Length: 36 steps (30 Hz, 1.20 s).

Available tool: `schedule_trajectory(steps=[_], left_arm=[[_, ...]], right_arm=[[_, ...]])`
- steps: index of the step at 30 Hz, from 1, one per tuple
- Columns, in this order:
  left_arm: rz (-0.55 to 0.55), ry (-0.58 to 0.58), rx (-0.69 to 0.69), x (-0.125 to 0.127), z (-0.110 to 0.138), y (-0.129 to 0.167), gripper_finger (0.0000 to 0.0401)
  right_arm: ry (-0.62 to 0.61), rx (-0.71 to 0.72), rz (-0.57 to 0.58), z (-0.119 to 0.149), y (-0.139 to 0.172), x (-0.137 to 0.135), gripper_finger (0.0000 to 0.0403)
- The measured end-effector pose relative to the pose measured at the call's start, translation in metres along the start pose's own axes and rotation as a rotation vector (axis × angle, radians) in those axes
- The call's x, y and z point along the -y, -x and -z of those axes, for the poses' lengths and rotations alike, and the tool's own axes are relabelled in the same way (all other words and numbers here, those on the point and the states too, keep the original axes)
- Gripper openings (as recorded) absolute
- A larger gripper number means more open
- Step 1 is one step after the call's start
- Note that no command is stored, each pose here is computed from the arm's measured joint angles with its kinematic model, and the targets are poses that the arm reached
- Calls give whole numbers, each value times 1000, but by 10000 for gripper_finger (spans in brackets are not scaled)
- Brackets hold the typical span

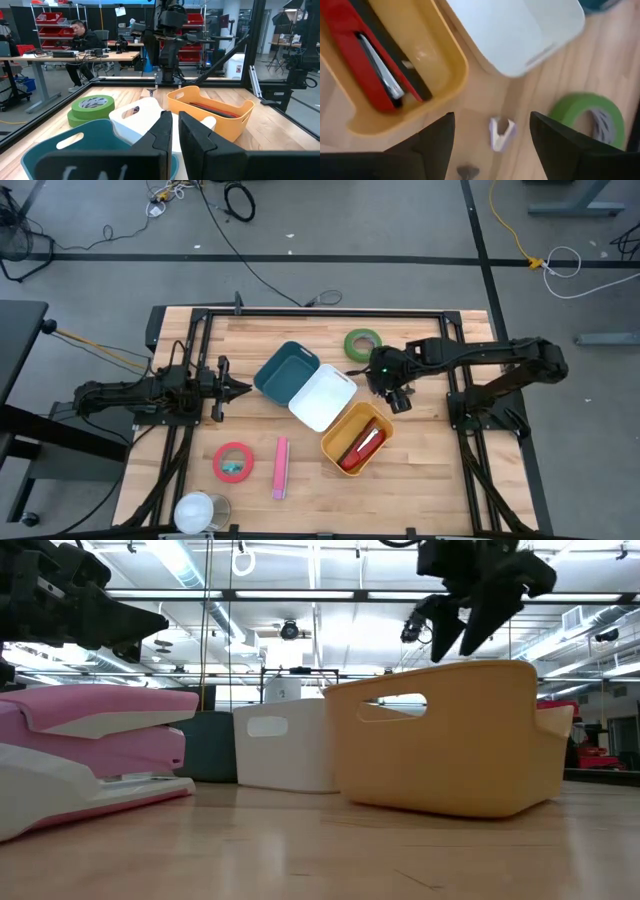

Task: Pick and place Stapler, Stapler remover, tape
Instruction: Put the purple staple remover into the white bin

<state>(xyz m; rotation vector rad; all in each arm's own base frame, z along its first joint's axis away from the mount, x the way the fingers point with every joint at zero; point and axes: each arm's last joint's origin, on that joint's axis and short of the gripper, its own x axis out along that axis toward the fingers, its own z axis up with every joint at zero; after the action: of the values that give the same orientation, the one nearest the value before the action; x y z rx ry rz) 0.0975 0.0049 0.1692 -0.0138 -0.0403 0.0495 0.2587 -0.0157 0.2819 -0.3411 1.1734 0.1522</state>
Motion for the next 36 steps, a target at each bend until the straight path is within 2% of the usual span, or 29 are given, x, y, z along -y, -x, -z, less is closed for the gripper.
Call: schedule_trajectory(steps=[8, 14, 23, 36], left_arm=[[0, 0, 0, 0, 0, 0, 37], [0, 0, 0, 0, 0, 0, 37], [0, 0, 0, 0, 0, 0, 37], [0, 0, 0, 0, 0, 0, 37]], right_arm=[[-84, -61, 21, 24, -10, 8, 256], [-113, -64, 36, 31, -19, 16, 256], [-121, -32, 88, 36, -31, 21, 256], [-66, -105, 59, 58, -59, 9, 256]])
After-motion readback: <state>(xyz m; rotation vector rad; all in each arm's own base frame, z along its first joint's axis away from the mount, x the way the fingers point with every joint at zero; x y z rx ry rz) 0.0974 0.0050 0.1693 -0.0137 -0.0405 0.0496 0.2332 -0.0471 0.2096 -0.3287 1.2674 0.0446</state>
